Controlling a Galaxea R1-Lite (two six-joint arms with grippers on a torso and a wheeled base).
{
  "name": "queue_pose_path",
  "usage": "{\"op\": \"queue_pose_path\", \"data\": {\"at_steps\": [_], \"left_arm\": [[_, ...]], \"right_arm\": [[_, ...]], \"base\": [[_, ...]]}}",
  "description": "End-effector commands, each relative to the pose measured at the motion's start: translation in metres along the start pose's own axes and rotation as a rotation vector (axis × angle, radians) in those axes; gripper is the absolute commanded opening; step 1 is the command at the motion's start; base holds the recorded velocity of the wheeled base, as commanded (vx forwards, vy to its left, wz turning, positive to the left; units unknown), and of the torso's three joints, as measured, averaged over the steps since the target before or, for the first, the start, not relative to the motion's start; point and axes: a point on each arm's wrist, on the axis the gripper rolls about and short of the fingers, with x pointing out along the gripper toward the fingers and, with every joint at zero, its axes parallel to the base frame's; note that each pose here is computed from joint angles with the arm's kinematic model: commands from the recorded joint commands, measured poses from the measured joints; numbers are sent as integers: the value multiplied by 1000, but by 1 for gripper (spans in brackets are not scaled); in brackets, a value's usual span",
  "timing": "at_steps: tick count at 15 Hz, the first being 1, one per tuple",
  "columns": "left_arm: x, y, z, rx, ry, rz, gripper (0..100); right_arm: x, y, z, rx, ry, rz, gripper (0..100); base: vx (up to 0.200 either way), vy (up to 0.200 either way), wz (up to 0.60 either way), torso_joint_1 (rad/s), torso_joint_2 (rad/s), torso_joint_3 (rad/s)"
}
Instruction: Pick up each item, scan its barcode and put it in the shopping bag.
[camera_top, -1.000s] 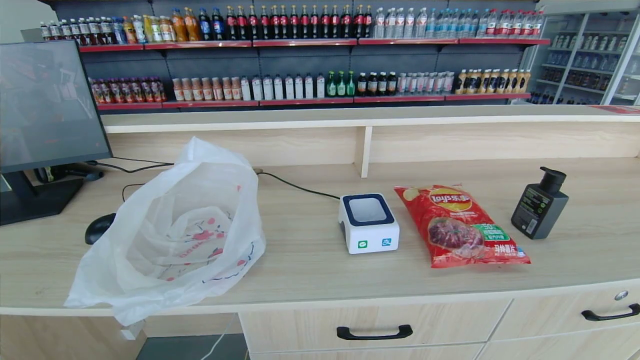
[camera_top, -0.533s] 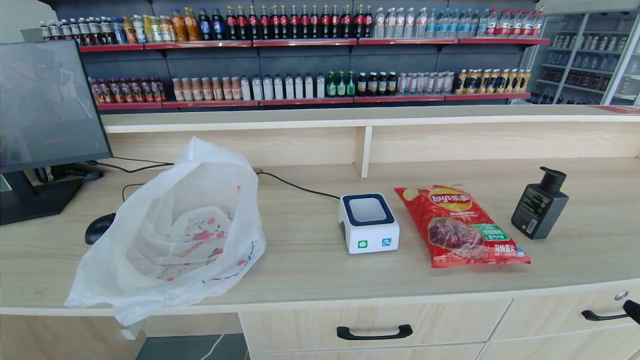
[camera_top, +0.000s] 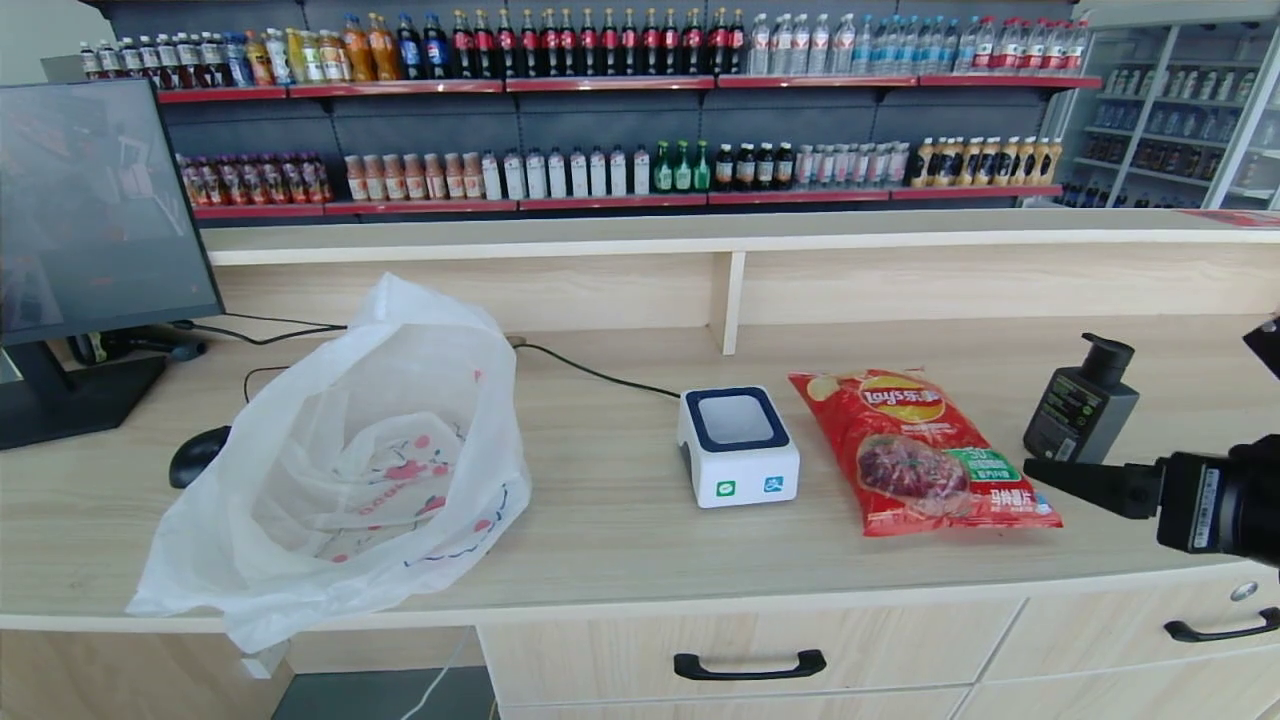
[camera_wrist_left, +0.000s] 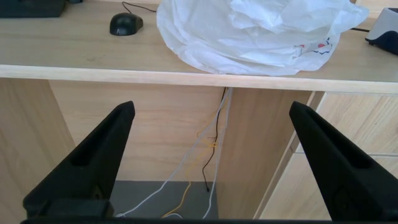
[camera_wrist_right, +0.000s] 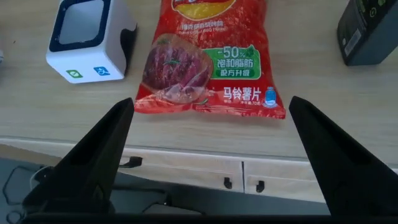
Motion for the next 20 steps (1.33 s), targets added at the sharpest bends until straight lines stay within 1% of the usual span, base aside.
{"op": "queue_pose_path", "data": {"at_steps": [1, 2, 4, 6, 8, 12, 15, 20], "left_arm": [[0, 0, 0, 0, -1, -1, 100], [0, 0, 0, 0, -1, -1, 100], [0, 0, 0, 0, -1, -1, 100], [0, 0, 0, 0, -1, -1, 100], [0, 0, 0, 0, -1, 1, 100], [0, 0, 0, 0, -1, -1, 100], [0, 0, 0, 0, -2, 0, 100], [0, 0, 0, 0, -1, -1, 100]], "right_arm": [[41, -4, 16, 8, 98, -21, 100], [54, -5, 21, 6, 133, -26, 100], [72, -7, 28, -4, 153, -35, 100], [85, -14, 30, -58, 187, -82, 100], [95, -19, 33, -119, 198, -85, 100], [116, -20, 43, -125, 193, -73, 100], [130, -11, 50, -137, 188, -27, 100], [142, 1, 44, -153, 215, 4, 100]], "base": [[0, 0, 0, 0, 0, 0], [0, 0, 0, 0, 0, 0], [0, 0, 0, 0, 0, 0], [0, 0, 0, 0, 0, 0], [0, 0, 0, 0, 0, 0], [0, 0, 0, 0, 0, 0], [0, 0, 0, 0, 0, 0], [0, 0, 0, 0, 0, 0]]}}
